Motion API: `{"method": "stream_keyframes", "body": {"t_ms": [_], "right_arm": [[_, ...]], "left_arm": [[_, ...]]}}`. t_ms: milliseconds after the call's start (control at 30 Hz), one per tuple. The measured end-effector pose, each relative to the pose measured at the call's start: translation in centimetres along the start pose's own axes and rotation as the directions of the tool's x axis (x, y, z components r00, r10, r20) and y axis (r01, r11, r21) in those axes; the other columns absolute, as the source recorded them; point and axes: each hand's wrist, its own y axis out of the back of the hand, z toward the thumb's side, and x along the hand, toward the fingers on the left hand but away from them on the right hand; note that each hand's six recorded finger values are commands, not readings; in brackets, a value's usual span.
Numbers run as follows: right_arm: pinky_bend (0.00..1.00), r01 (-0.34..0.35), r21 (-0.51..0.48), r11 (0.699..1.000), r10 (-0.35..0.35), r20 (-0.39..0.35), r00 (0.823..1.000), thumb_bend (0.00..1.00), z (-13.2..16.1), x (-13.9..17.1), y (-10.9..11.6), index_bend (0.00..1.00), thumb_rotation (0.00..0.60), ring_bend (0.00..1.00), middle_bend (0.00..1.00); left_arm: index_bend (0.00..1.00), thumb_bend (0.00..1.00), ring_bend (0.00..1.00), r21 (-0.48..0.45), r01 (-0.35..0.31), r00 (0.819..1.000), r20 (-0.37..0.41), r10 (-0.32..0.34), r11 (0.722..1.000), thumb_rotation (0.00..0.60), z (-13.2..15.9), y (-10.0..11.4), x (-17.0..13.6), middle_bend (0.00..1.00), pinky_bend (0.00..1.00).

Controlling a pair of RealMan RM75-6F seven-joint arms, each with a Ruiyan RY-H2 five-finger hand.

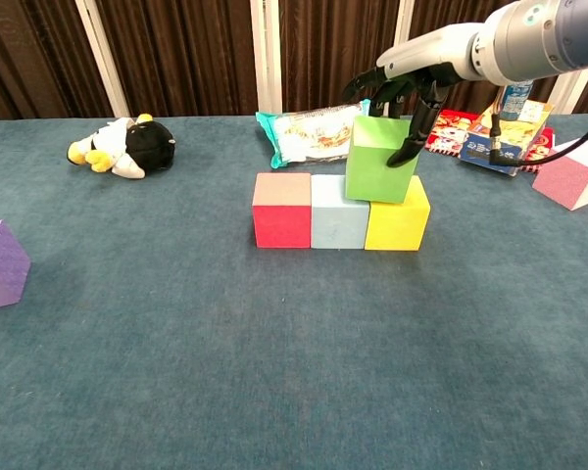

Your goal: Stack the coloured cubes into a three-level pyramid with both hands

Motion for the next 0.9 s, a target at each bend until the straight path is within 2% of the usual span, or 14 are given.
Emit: {"method": "stream_keyframes", "body": {"t_ms": [333, 900], "right_arm": [[0.0, 0.001, 0.035, 0.999, 0.0, -0.043, 0.999, 0.31, 0.34, -0.16, 0.4, 0.0, 0.6, 0.35, 0.39], [0.0, -0.013, 0.031, 0.999, 0.015, -0.059, 0.998, 0.31, 0.5, -0.45, 0.07, 0.0, 0.6, 0.35, 0.39]], "left_arm": [[0.0, 0.08, 0.0, 0.005, -0.001, 1.0, -0.002, 0.001, 1.0, 0.6, 0.0, -0.09, 0.02, 0.0, 0.0], [0.0, 0.08, 0.0, 0.01, 0.002, 1.0, -0.003, -0.002, 1.0, 0.6, 0.0, -0.23, 0.0, 0.0, 0.0]]}}
